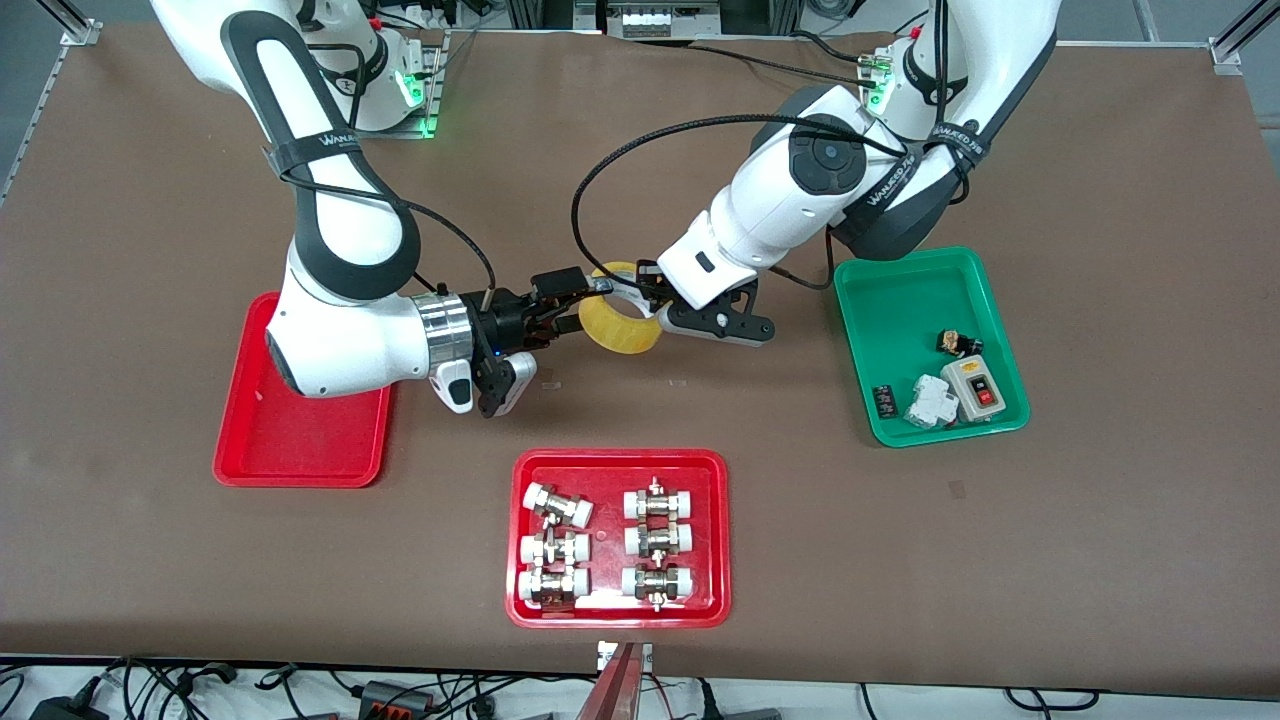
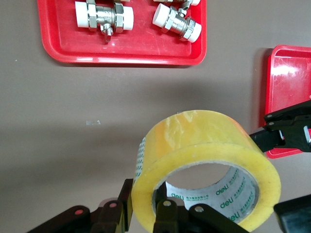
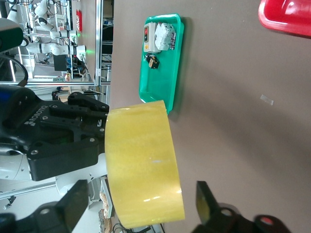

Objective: Left arm passes tape to right arm into tray

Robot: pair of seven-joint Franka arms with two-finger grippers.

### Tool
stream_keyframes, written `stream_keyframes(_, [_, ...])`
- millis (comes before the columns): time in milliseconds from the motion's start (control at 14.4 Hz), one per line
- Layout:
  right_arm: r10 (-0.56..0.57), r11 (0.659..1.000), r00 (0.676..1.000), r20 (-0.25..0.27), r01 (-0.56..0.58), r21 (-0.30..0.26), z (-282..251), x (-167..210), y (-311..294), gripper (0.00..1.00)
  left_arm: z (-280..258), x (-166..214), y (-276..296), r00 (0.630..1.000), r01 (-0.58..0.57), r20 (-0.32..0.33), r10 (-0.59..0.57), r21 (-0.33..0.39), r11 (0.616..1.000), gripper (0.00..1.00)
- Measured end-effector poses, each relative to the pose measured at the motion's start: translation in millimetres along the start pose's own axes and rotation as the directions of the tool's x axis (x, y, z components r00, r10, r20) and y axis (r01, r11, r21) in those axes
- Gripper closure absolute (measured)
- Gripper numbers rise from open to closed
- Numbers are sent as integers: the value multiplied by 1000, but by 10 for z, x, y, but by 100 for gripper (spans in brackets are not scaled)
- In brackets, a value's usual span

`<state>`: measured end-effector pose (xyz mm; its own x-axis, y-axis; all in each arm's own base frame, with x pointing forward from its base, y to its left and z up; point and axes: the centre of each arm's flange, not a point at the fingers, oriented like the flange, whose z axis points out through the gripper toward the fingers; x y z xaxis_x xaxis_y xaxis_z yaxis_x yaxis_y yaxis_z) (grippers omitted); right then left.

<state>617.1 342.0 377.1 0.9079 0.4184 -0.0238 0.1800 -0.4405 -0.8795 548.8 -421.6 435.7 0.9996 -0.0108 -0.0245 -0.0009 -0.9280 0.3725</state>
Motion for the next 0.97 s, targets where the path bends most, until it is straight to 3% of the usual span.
stream_keyframes(69, [-2, 1000, 1000, 1, 2, 0, 2, -1, -1, 4, 0, 0, 0, 1000, 0, 0, 0, 0, 1000, 78])
stream_keyframes(208, [-18, 1000, 1000, 2, 18, 1, 5, -1, -3, 23, 0, 0, 0, 1000, 0, 0, 0, 0, 1000, 78])
stream_keyframes(277, [-23, 1000, 1000, 1, 23, 1, 4, -1, -2, 23, 0, 0, 0, 1000, 0, 0, 0, 0, 1000, 78])
stream_keyframes(347, [-26, 1000, 1000, 1, 26, -1, 0, -1, 3, 29, -1, 1, -2, 1000, 0, 0, 0, 0, 1000, 78])
stream_keyframes(416, [-26, 1000, 1000, -1, 26, -5, -19, -1, 32, 41, -10, 7, -7, 1000, 1, -1, -1, 0, 1000, 78])
stream_keyframes(485, [-32, 999, 999, -1, 32, -3, -17, -1, 39, 45, -10, 8, -4, 1000, 1, -1, -1, -1, 1000, 78])
stream_keyframes(971, [-39, 999, 999, -1, 39, -3, -17, -1, 39, 45, -10, 9, -5, 1000, 1, -1, -1, -1, 1000, 78])
